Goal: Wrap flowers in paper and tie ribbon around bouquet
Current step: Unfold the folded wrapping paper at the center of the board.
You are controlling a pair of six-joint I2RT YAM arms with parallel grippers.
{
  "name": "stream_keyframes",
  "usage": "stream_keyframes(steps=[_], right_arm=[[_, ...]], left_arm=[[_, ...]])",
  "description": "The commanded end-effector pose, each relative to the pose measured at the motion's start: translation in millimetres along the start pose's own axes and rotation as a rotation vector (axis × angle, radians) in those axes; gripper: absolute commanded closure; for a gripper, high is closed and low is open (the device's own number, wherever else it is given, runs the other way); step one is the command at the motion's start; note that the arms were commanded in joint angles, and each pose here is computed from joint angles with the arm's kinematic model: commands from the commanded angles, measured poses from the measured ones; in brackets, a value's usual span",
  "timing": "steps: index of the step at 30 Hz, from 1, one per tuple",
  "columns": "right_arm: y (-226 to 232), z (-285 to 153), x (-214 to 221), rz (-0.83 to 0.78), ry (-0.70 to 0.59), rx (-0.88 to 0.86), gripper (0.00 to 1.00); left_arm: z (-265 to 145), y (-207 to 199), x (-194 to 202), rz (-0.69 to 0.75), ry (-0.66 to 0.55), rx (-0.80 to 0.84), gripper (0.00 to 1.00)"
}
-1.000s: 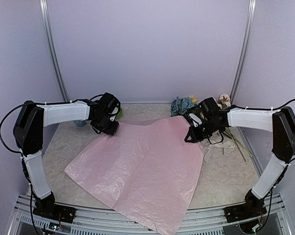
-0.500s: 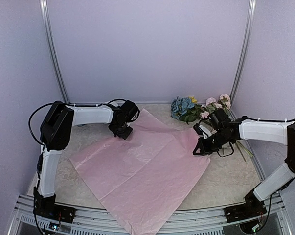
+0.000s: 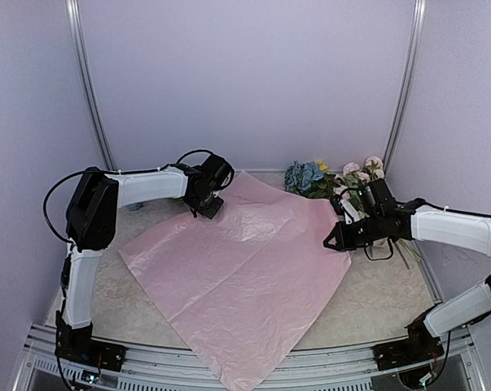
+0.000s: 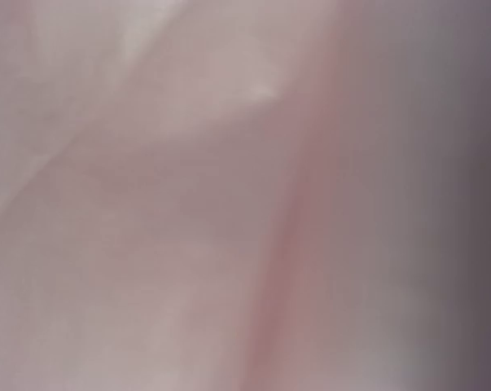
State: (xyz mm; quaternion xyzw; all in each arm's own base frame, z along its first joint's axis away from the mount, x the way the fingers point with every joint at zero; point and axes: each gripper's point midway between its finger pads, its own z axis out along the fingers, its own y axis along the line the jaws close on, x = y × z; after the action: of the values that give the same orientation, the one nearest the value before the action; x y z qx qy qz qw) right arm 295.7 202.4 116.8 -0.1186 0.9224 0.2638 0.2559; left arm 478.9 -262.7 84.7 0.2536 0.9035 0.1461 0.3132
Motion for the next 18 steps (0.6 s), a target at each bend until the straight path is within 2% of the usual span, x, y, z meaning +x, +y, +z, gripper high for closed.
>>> stream_keyframes(steps=[1, 4, 6, 7, 11, 15, 18], right_arm=[[-14.9, 6.4, 11.7, 0.060, -0.010, 0.036, 0.89], [-34.0, 8.9, 20.2, 0.075, 0.037, 0.137, 0.68], [-46.7, 1.8, 16.9, 0.085, 0.019, 0.216, 0.47], [-51.5, -3.6, 12.3, 0.083, -0.002, 0.253, 0.43], [-66.1, -37.8, -16.0, 0.057, -0.126, 0.405, 0.32], [-78.7, -77.4, -39.0, 0.040, -0.249, 0.556, 0.13], [-71.4, -97.9, -57.6, -0.003, -0.329, 0.563, 0.13]], left_arm=[[21.8, -3.0, 3.8, 0.009, 0.028, -0.019, 0.85], [26.0, 3.6, -1.8, -0.003, 0.027, -0.048, 0.58], [21.4, 7.2, -9.2, -0.008, 0.004, -0.058, 0.49], [18.3, 9.0, -13.9, -0.013, -0.013, -0.059, 0.45], [9.2, 11.8, -30.3, -0.012, -0.067, -0.062, 0.38], [-1.0, 19.4, -42.8, -0.013, -0.093, -0.093, 0.28], [-23.4, 16.9, -50.1, 0.005, -0.122, -0.086, 0.26]])
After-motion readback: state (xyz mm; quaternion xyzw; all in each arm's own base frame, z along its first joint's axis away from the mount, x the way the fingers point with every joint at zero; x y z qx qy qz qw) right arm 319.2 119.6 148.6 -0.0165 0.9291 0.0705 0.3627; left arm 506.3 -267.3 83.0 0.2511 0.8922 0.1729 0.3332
